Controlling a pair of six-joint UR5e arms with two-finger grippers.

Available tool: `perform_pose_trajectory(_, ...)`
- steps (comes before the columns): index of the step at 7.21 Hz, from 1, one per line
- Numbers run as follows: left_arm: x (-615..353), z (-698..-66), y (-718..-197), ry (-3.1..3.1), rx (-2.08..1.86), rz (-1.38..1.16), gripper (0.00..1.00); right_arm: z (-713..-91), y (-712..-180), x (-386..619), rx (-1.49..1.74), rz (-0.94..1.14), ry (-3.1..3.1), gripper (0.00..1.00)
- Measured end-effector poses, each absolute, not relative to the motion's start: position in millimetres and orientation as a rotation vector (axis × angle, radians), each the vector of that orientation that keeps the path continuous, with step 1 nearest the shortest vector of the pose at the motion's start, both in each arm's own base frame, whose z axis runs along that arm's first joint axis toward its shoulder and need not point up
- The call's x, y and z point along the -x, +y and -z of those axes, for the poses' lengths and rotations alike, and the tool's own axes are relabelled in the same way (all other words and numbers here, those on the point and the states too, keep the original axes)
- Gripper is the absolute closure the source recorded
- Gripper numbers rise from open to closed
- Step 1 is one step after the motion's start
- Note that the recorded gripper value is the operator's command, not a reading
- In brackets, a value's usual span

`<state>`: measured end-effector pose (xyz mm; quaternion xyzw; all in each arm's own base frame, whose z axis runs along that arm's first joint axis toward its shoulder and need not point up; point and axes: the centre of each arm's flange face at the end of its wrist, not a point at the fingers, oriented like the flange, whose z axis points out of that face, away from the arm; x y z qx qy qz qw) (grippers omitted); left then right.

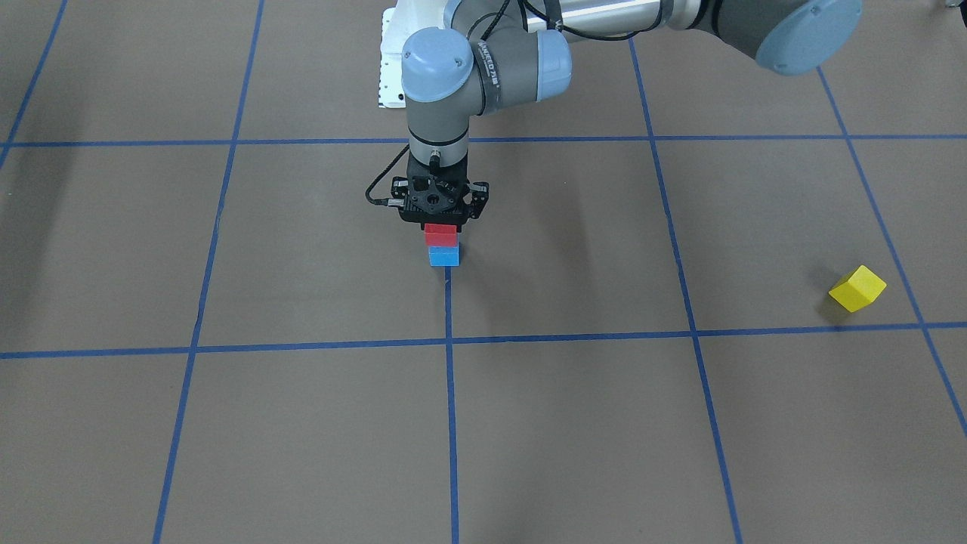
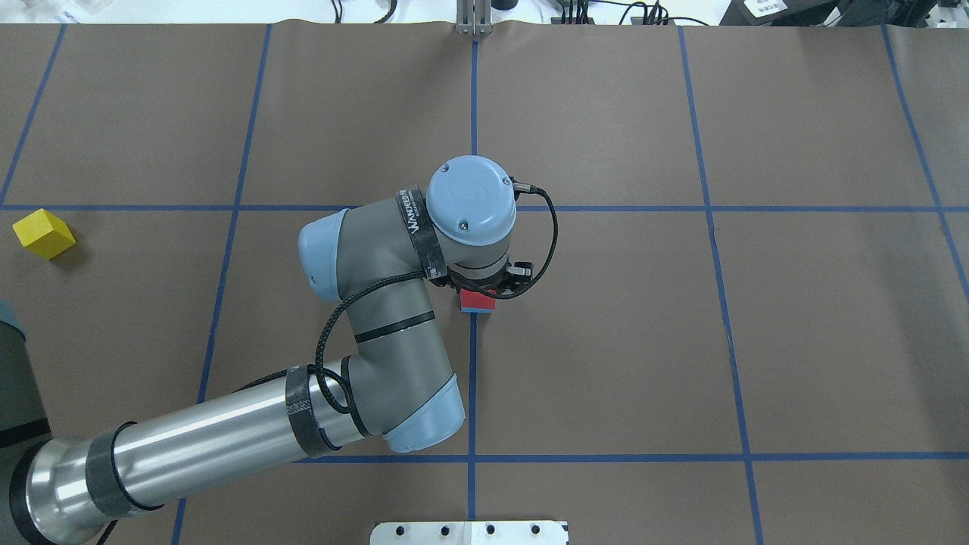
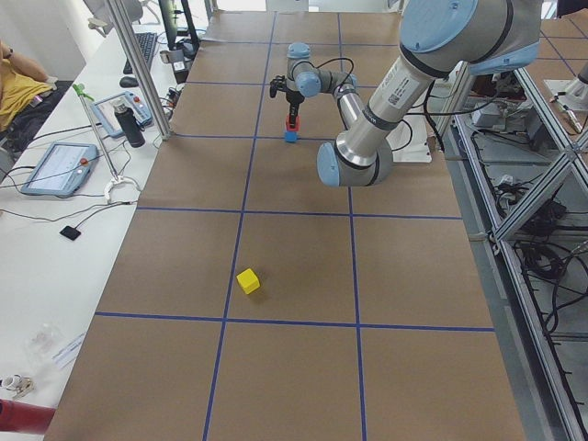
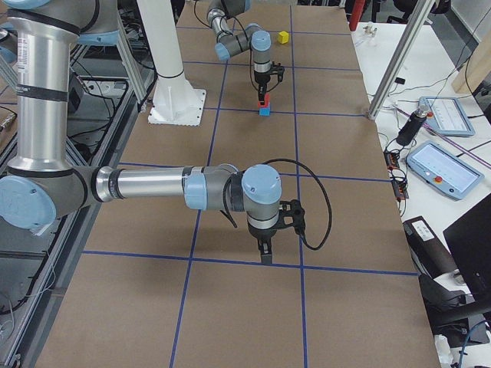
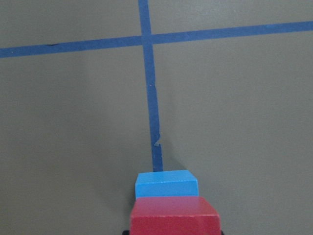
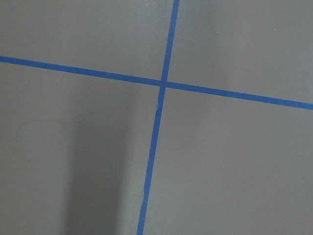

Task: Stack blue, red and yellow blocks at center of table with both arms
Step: 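Lower the red cube onto the blue cube and open the left gripper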

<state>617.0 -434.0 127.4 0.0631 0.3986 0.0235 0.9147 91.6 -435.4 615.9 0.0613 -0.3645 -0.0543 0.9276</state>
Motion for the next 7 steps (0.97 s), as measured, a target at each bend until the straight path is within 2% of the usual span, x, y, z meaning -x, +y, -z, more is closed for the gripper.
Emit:
perform_pose_trajectory(3, -616.9, -128.5, -434.3, 0.821, -0.121, -0.028, 0.28, -615.9, -435.4, -91.5, -0.125, 0.111, -0.747, 0.00)
perform_pose_trajectory(4, -617.4, -129.2, -433.9, 0.820, -0.120, -0.026, 0.23, -616.0, -435.4, -91.4, -0.125, 0.112, -0.747, 0.00)
perform_pose_trajectory(5, -617.7, -129.6, -433.8, 0.819, -0.121, -0.026, 0.22, -616.0, -435.4, -91.4, -0.125, 0.111, -0.747, 0.00)
perform_pose_trajectory(7, -615.6, -126.1, -434.6, 0.826, -0.131, -0.027, 0.00, -615.8, -435.4, -91.6, -0.126, 0.111, -0.747, 0.00)
